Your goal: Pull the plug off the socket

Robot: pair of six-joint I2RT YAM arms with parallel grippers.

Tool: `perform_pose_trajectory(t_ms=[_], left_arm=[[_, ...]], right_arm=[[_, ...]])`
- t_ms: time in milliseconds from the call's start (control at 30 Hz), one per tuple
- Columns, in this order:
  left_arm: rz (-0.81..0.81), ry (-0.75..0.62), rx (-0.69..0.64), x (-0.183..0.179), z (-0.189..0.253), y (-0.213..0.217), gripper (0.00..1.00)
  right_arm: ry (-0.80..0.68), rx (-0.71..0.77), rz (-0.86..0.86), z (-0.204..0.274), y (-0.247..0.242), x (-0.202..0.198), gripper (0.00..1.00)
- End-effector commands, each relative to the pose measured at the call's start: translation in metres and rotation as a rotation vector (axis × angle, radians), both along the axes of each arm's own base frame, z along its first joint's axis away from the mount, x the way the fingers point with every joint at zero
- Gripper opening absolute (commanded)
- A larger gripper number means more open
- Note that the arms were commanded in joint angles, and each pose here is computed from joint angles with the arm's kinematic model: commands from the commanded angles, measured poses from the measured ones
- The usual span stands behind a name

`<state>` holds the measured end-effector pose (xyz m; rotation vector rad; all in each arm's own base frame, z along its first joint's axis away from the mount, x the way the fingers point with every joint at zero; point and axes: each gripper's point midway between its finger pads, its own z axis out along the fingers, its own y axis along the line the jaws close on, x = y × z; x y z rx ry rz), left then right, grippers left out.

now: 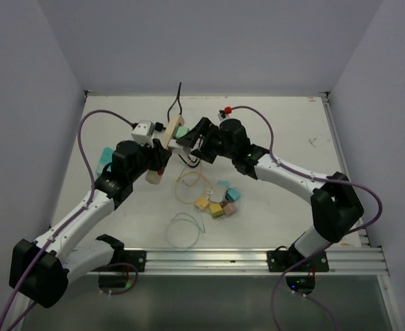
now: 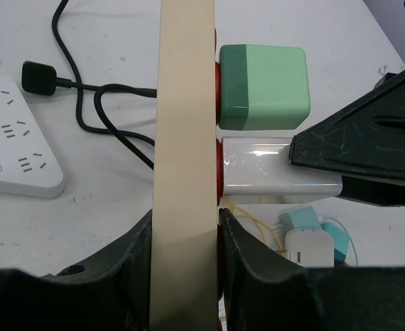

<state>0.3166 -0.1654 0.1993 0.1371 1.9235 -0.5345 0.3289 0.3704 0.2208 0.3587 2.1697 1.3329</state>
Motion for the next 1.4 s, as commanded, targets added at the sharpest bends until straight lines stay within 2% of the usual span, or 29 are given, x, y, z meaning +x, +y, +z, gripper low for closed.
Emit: perform_pose_trajectory(t_ms=[0,100,167,300,333,367,400,500,967,1133,1367], left_arm=[[0.005,-0.22,-0.107,0.012,0.068,-0.006,0.0],[0.01,-0.221,-0.112,0.013,0.068,-0.005,0.0],[0.013,-0.222,-0.111,0.013,0.067,-0.005,0.0],[0.038,-0.218,-0.097,0.015,0.063,0.0,0.0],[0.062,-0.212,-0.09,0.016,0.059,0.004,0.0],[0.071,-0.207,-0.085,0.016,0.057,0.005,0.0],[0.106,-0.204,-0.077,0.018,0.054,0.011,0.0],[0.19,-0.179,-0.056,0.022,0.04,0.025,0.0],[0.558,-0.012,0.05,0.032,-0.014,0.092,0.0],[0.642,0.056,0.09,0.032,-0.028,0.105,0.0],[0.695,0.045,0.108,0.034,-0.022,0.114,0.0]], right_arm=[[-0.015,0.037,-0.009,0.011,0.012,0.006,0.9],[-0.012,0.041,0.0,0.009,0.017,0.005,0.87],[-0.01,0.05,0.002,0.01,0.02,0.004,0.81],[-0.015,0.062,0.002,0.012,0.02,0.003,0.54],[-0.016,0.067,0.006,0.014,0.02,0.002,0.4],[-0.014,0.071,0.009,0.015,0.019,0.0,0.32],[-0.013,0.076,0.012,0.017,0.019,-0.001,0.17],[-0.011,0.085,0.013,0.021,0.015,-0.006,0.0],[0.019,0.031,-0.019,0.02,-0.026,-0.023,0.0],[0.035,0.013,-0.012,0.018,-0.039,-0.032,0.0],[0.028,-0.004,-0.025,0.022,-0.059,-0.034,0.0]])
